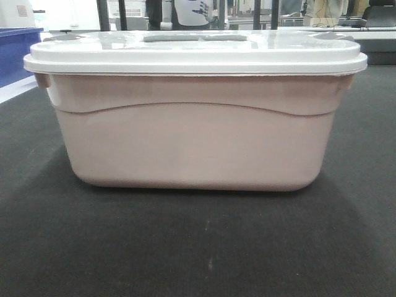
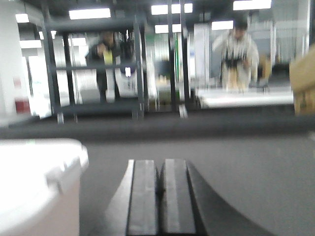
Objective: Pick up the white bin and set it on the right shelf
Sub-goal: 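Move both grippers toward the ends of the pink white-lidded bin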
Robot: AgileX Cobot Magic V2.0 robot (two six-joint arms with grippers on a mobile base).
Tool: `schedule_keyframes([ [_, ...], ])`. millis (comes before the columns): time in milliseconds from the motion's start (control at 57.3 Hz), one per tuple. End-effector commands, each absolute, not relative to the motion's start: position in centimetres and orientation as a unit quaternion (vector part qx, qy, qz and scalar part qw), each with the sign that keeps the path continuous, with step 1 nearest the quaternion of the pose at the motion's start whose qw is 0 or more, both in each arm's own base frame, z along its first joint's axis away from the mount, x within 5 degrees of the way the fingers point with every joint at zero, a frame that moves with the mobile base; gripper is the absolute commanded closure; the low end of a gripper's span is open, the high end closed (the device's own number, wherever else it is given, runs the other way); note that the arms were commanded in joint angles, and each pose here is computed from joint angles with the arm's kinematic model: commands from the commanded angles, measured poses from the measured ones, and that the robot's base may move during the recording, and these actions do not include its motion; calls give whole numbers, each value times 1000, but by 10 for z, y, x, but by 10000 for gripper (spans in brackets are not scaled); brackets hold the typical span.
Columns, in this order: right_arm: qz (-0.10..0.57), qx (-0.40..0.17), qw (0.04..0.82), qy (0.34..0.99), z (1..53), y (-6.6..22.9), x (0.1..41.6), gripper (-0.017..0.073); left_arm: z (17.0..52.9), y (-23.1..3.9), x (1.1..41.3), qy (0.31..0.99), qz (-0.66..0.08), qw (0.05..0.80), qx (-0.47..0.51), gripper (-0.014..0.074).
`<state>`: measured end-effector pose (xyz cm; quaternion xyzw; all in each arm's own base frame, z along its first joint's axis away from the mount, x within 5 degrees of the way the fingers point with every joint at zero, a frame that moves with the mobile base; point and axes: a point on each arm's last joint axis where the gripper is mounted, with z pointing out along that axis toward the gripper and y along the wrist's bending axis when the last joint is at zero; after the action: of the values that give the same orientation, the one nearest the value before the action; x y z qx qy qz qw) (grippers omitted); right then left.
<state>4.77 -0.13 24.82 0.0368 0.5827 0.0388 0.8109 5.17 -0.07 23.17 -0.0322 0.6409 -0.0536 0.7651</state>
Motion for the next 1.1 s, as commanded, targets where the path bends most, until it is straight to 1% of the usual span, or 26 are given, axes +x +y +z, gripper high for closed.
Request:
schedule_keyframes([
  [0,33,34,881,471,304,-2,25,482,290,1,35,562,-47,826,-27,709],
  [105,35,32,890,454,346,-2,17,482,342,-1,21,551,-30,834,1,709],
  [175,36,31,889,456,373,-2,18,482,375,-3,19,563,-31,826,11,707],
  [279,37,30,876,480,405,-1,30,480,412,-6,27,612,-38,789,25,707],
  [349,37,29,863,503,418,-1,42,463,426,-8,39,649,-42,759,33,705],
  [402,37,29,851,523,424,-1,54,431,433,-9,51,673,-45,737,36,692],
  [489,37,30,827,561,426,-1,75,344,438,-11,76,708,-55,703,37,643],
  [611,37,31,793,607,420,-1,103,157,435,-15,107,741,-85,666,28,523],
  [681,36,32,769,638,412,0,118,54,428,-18,124,761,-103,640,23,414],
  [768,36,32,733,679,401,0,133,-38,419,-21,141,784,-112,610,29,248],
  [786,36,32,727,685,399,0,136,-50,418,-21,143,787,-112,606,33,205],
  [838,36,32,706,706,392,0,143,-78,413,-23,153,797,-118,592,33,123],
  [891,39,35,688,724,386,0,150,-83,410,-24,159,802,-129,583,28,70],
  [926,44,39,674,736,383,1,154,-83,408,-25,163,804,-133,579,28,53],
  [1013,68,52,633,769,383,3,164,-81,406,-28,170,812,-152,563,33,51],
  [1083,92,61,601,792,387,6,173,-81,404,-32,178,838,-162,519,48,51],
])
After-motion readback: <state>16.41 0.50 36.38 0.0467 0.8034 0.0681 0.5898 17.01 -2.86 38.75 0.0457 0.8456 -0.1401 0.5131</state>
